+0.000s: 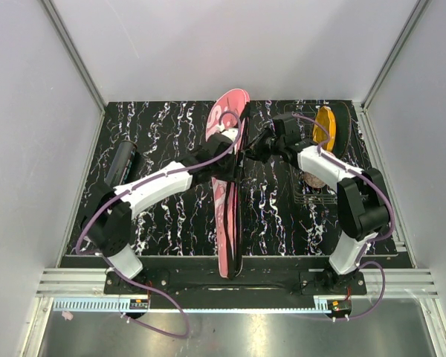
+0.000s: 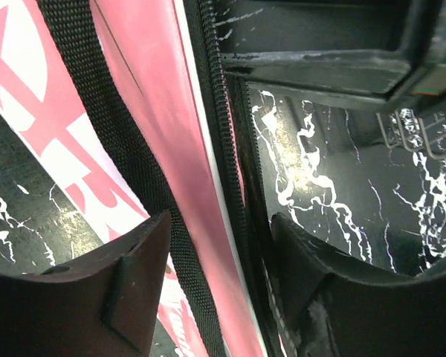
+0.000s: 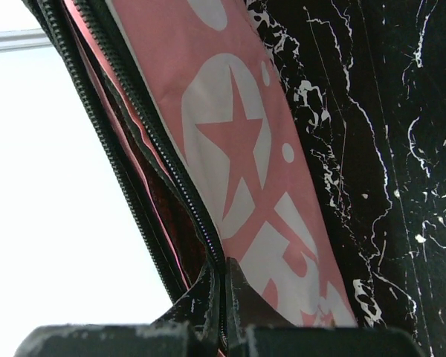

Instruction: Pack up the badminton gear

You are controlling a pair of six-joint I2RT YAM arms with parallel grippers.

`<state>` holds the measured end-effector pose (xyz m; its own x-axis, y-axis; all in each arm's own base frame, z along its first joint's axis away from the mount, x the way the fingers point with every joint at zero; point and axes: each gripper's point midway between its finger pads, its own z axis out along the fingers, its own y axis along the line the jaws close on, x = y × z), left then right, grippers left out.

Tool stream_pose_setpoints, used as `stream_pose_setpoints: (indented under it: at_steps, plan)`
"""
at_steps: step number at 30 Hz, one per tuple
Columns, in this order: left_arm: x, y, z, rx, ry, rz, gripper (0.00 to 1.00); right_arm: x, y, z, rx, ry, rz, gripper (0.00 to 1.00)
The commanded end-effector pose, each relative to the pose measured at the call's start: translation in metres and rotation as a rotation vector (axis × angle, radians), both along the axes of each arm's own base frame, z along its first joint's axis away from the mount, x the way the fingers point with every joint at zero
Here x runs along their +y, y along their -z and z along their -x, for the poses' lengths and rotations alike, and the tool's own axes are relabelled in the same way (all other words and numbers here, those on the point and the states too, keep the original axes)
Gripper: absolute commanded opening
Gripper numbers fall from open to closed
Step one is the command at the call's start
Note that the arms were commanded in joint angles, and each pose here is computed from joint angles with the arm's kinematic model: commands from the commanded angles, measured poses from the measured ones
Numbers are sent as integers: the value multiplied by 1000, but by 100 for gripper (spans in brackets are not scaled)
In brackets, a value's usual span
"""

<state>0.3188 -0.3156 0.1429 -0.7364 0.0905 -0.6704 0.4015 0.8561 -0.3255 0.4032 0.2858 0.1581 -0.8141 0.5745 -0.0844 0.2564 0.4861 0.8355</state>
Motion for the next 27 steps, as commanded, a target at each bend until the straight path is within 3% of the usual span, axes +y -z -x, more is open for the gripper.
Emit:
stream_pose_setpoints:
  at_steps: [1, 2, 5, 6, 7, 8, 11, 15, 17, 27]
  plan:
    - [10, -6, -20, -76, -78, -88, 54, 7, -58, 0, -97, 30, -97, 0]
    - [9, -7, -22, -76, -86, -85, 42, 7, -60, 1, -103, 26, -99, 0]
    - [7, -8, -23, -80, -89, -78, 19, 8, -61, 6, -126, -10, -83, 4]
    - [8, -10, -22, -84, -91, -77, 0, 9, -60, 9, -162, -49, -58, 9]
    - [9, -12, -23, -87, -97, -71, 0, 7, -60, 12, -187, -76, -42, 15]
    - [9, -10, -20, -86, -82, -71, 0, 7, -57, 15, -214, -113, -17, 29]
    - [8, -16, -17, -99, -57, -50, 0, -2, -52, 24, -333, -255, 100, 57]
    - [10, -23, -8, -102, -29, -28, 0, -17, -61, 27, -517, -420, 235, 72]
    - [11, -24, -4, -95, -6, -15, 0, -35, -66, 14, -541, -391, 274, 73]
    - [13, -39, 5, -93, 54, 91, 0, -68, -101, -61, -603, -395, 5, 61]
